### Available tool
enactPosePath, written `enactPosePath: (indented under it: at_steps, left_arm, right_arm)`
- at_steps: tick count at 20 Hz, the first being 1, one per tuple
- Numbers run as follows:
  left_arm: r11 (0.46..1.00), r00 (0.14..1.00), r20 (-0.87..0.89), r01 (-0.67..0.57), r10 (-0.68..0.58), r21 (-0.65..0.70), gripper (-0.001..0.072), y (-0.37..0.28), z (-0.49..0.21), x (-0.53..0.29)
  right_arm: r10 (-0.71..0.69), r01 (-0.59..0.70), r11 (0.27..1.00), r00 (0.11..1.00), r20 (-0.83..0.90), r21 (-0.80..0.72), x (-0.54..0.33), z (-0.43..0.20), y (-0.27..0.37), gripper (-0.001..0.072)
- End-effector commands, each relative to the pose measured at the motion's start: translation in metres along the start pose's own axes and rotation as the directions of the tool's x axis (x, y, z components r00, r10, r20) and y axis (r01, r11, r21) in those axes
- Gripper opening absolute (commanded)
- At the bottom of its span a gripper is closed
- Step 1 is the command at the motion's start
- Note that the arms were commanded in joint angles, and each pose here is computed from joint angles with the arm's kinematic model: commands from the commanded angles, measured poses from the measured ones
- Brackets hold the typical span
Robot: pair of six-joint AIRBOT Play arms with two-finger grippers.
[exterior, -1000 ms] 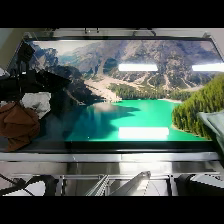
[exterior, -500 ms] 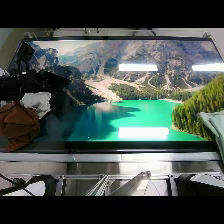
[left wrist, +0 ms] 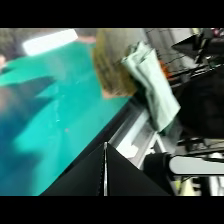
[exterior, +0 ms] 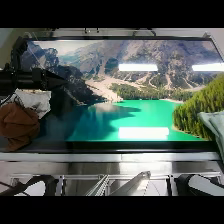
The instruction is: Fold the shirts.
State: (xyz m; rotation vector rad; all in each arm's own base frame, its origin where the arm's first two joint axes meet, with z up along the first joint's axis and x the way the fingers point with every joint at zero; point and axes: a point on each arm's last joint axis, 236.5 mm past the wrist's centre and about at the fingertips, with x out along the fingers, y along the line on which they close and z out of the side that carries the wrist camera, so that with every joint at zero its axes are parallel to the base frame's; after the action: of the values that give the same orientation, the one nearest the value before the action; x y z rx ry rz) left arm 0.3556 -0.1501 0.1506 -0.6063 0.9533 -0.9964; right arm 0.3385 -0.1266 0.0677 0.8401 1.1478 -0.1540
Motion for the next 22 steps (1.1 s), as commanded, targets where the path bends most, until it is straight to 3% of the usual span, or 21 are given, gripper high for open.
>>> enactPosePath:
  at_steps: [1,4,6,14,22]
  left_arm:
    - [0.989,0.989,-0.022,-0.146,0.146,0.022,0.0005,0.007,-0.038,0.004]
    - [0.982,0.985,-0.034,-0.174,0.171,-0.078,0.0014,0.019,-0.102,0.015]
    - [0.972,0.983,-0.046,-0.181,0.176,-0.149,0.0014,0.027,-0.136,0.022]
    - [0.968,0.984,-0.044,-0.18,0.175,-0.174,0.0014,0.021,-0.164,0.024]
    - [0.951,0.986,-0.113,-0.151,0.124,-0.27,0.0013,0.031,-0.175,0.032]
  right_arm:
    - [0.092,-0.086,0.987,0.995,0.038,-0.137,0.043,-0.066,0.041,0.0014]
    - [0.285,-0.282,0.927,0.958,-0.025,-0.248,0.073,-0.157,0.073,0.0015]
    - [0.331,-0.336,0.896,0.941,-0.069,-0.291,0.084,-0.187,0.083,0.0017]
    - [0.405,-0.426,0.863,0.905,-0.133,-0.271,0.082,-0.203,0.106,0.0016]
    - [0.406,-0.43,0.86,0.903,-0.144,-0.276,0.081,-0.205,0.106,0.0016]
